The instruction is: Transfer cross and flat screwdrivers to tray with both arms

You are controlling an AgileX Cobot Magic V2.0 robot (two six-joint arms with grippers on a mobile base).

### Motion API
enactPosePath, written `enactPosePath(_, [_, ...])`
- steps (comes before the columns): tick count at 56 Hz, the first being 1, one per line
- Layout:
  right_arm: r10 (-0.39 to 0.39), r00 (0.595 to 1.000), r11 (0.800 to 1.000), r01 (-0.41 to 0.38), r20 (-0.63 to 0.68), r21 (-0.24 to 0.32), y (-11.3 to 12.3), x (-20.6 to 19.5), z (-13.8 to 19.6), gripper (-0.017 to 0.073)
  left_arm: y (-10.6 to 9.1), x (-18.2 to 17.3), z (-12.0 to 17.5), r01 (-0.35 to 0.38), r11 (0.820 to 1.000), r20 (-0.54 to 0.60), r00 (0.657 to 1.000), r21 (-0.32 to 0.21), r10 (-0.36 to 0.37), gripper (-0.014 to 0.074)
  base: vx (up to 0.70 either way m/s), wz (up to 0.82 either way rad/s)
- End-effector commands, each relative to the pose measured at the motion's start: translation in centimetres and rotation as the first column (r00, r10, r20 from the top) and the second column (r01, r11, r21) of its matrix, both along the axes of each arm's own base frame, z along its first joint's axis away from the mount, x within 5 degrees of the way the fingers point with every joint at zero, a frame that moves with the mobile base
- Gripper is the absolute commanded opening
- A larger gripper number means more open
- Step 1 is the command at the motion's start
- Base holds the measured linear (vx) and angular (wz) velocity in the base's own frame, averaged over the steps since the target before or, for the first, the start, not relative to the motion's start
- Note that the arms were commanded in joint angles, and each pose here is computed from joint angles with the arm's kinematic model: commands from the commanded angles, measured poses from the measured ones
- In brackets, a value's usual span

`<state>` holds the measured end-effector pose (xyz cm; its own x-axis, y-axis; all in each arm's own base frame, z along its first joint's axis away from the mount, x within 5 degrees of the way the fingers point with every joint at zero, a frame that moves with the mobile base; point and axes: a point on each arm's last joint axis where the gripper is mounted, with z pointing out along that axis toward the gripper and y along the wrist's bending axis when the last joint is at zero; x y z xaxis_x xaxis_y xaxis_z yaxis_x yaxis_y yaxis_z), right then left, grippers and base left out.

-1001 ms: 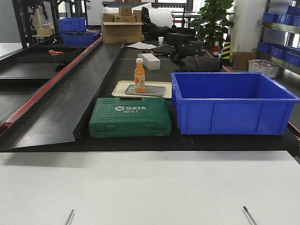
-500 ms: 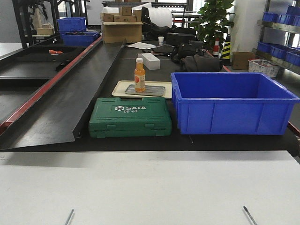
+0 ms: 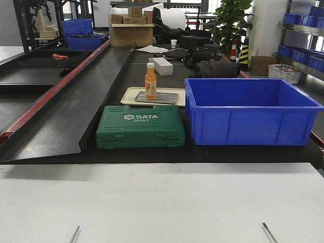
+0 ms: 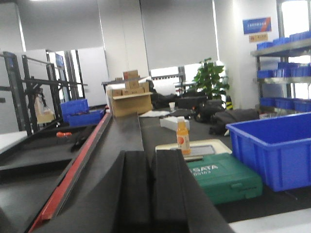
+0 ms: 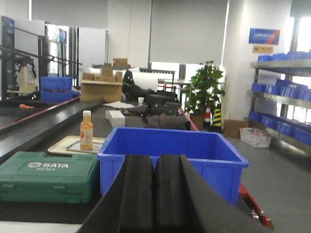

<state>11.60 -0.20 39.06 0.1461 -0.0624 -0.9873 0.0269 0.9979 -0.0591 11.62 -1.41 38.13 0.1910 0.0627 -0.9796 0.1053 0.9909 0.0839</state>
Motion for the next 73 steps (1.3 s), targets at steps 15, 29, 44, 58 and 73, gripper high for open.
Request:
enactPosePath(15, [0.01, 0.999, 1.0, -0.01, -0.049, -0.001, 0.0, 5.3, 0.5, 0.0006, -0.9, 6.9, -1.0, 0.009, 0.999, -0.158, 0.987, -0.044, -0.016, 0.0032, 0.0, 0.0])
enactPosePath(29, [0.0, 0.988, 1.0, -0.001, -0.155, -0.008, -0.1, 6.0, -0.7, 0.0313, -1.0, 8.1, -1.9, 0.008, 0.999, -0.198, 0.98, -0.04, -0.015, 0.03, 0.0, 0.0])
enactPosePath(44, [0.008, 0.969, 0.998, 0.01, -0.247, 0.068, -0.1, 7.8, -1.4, 0.0713, -1.0, 8.3, -2.3, 0.005, 0.999, -0.229, 0.973, -0.036, -0.013, 0.0563, 0.0, 0.0])
enactPosePath(58, [-0.096, 0.473, 0.993, -0.016, -0.876, -0.117, -1.1, 16.7, -7.5, 0.0637, -1.0, 8.3, -3.3, -0.006, 1.0, -0.336, 0.942, -0.021, -0.001, 0.057, 0.0, 0.0])
enactPosePath(73, [-0.1, 0.151, 0.995, -0.014, -0.983, -0.103, -1.4, 24.2, -14.5, 0.0519, -1.0, 8.8, -4.8, -0.013, 1.0, -0.441, 0.897, -0.005, 0.01, 0.057, 0.0, 0.0])
